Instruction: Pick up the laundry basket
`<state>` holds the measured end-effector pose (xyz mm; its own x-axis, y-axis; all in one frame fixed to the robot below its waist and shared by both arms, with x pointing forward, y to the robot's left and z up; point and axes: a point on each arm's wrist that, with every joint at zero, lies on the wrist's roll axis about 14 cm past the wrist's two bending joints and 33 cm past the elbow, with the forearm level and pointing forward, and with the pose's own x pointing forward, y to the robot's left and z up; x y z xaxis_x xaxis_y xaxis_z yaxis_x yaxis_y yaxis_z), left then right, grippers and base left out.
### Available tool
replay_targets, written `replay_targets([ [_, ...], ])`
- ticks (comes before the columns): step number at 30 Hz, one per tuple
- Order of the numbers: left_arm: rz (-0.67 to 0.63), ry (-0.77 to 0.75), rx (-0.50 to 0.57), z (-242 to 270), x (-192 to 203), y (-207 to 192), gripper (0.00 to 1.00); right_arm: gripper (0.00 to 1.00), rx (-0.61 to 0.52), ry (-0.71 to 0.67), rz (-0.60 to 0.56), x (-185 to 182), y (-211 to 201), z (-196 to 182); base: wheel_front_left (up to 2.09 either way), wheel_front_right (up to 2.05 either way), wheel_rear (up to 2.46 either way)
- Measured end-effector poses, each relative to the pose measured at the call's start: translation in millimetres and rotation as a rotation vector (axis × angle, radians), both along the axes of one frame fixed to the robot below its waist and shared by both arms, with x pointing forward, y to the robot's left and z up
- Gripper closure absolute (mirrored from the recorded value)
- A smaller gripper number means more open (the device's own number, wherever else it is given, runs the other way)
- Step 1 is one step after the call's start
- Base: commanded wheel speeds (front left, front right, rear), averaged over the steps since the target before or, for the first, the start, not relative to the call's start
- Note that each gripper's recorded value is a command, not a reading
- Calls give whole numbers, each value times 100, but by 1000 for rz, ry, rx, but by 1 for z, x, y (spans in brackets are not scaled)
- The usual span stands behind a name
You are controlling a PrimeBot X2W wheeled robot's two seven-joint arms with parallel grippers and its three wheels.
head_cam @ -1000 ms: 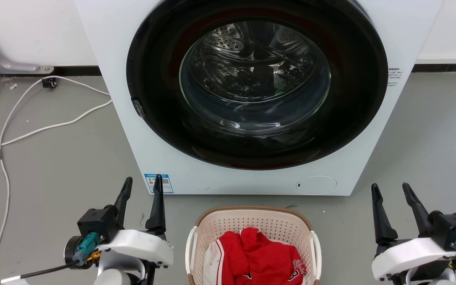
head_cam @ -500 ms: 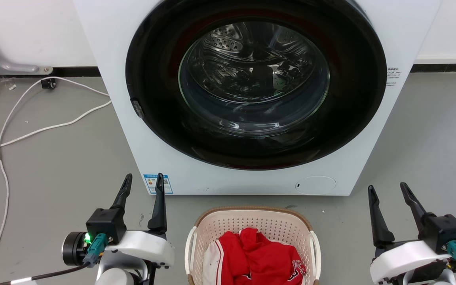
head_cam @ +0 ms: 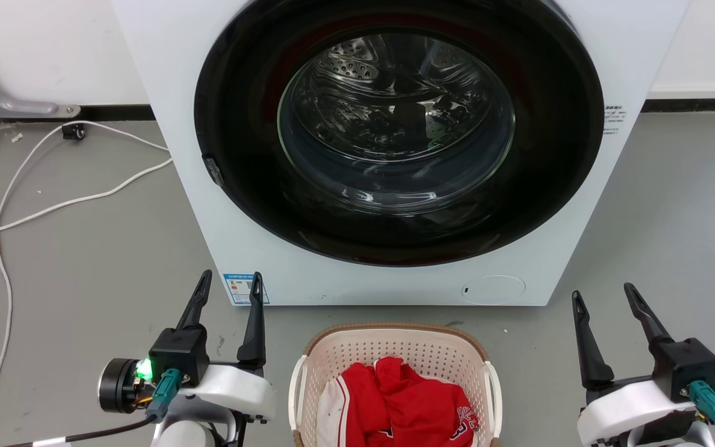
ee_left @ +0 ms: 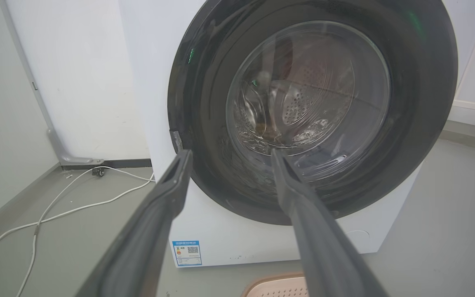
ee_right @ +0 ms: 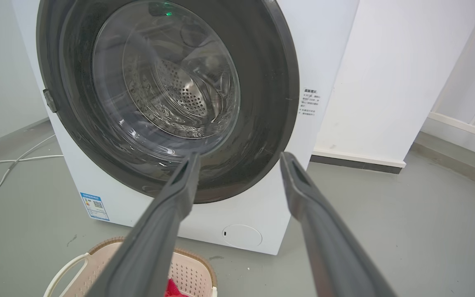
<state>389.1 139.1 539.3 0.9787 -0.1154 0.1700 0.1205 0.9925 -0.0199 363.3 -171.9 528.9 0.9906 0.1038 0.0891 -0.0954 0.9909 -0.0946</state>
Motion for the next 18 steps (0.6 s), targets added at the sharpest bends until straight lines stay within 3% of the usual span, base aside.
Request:
replay_targets([
  [18, 2, 11, 1, -4, 0, 0, 0, 0, 12, 11, 5, 0, 2, -3, 0, 0, 0],
])
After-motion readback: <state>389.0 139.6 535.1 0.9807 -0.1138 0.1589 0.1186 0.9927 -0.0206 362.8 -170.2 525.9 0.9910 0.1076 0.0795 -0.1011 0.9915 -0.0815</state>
